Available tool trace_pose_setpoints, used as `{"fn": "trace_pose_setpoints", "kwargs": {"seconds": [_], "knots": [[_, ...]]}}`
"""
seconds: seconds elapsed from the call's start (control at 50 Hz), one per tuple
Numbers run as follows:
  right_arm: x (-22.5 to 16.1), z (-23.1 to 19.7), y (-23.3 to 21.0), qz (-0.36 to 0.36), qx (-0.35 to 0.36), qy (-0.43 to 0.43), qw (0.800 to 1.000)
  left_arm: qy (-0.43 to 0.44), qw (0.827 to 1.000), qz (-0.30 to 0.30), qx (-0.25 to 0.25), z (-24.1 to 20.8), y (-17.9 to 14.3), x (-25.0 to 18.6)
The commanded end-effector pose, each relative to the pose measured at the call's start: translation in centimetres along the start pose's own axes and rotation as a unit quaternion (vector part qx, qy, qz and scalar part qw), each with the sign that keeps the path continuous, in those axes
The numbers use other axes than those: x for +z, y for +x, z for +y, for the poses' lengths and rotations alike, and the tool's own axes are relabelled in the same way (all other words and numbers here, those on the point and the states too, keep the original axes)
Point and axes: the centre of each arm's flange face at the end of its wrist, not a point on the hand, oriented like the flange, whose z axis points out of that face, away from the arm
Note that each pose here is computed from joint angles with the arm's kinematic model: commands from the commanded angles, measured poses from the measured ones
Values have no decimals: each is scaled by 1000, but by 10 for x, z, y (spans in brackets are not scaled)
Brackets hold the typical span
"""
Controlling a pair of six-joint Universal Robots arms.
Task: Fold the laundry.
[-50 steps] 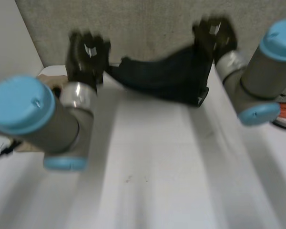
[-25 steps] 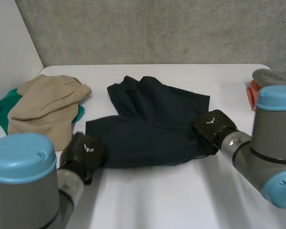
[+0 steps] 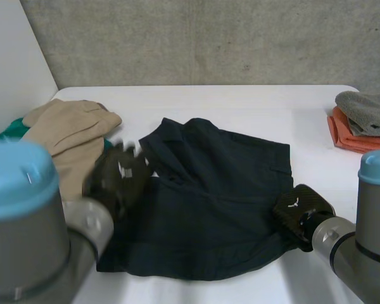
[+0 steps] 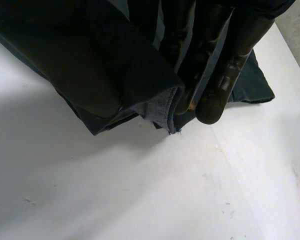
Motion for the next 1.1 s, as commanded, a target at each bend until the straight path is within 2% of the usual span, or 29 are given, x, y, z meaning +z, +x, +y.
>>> {"fn": "trace_pose_setpoints", "kwargs": {"seconds": [0.02, 0.1, 0.22, 0.36, 0.48, 0.52, 0.6, 0.68, 0.78, 0.96, 1.1], "knots": [[2, 7, -8, -2, 10, 4, 1000, 122, 992, 12, -19, -13, -33, 83], [4, 8, -10, 0, 27, 9, 1000, 148, 988, 45, -18, -3, -35, 128], [4, 7, -12, -3, 36, 11, 999, 138, 989, 54, -21, 30, -28, 192], [6, 8, -11, 4, 37, 14, 999, 127, 988, 82, -26, 62, -5, 227], [7, 10, -10, 7, 38, 12, 999, 112, 989, 87, -30, 67, -2, 227], [7, 10, -10, 8, 38, 14, 999, 101, 992, 70, -31, 67, -7, 226], [7, 9, -10, 10, 38, 16, 999, 48, 998, -13, -30, 65, -30, 213], [7, 9, -11, 10, 38, 15, 999, 11, 999, -38, -11, 70, -34, 198], [6, 8, -12, 9, 51, 16, 999, -15, 999, -34, 24, 75, -25, 185], [6, 8, -13, 5, 70, 16, 997, -41, 997, -54, 26, 79, -21, 182], [6, 8, -10, 9, 74, 17, 997, -37, 997, -53, 31, 65, -15, 168]]}}
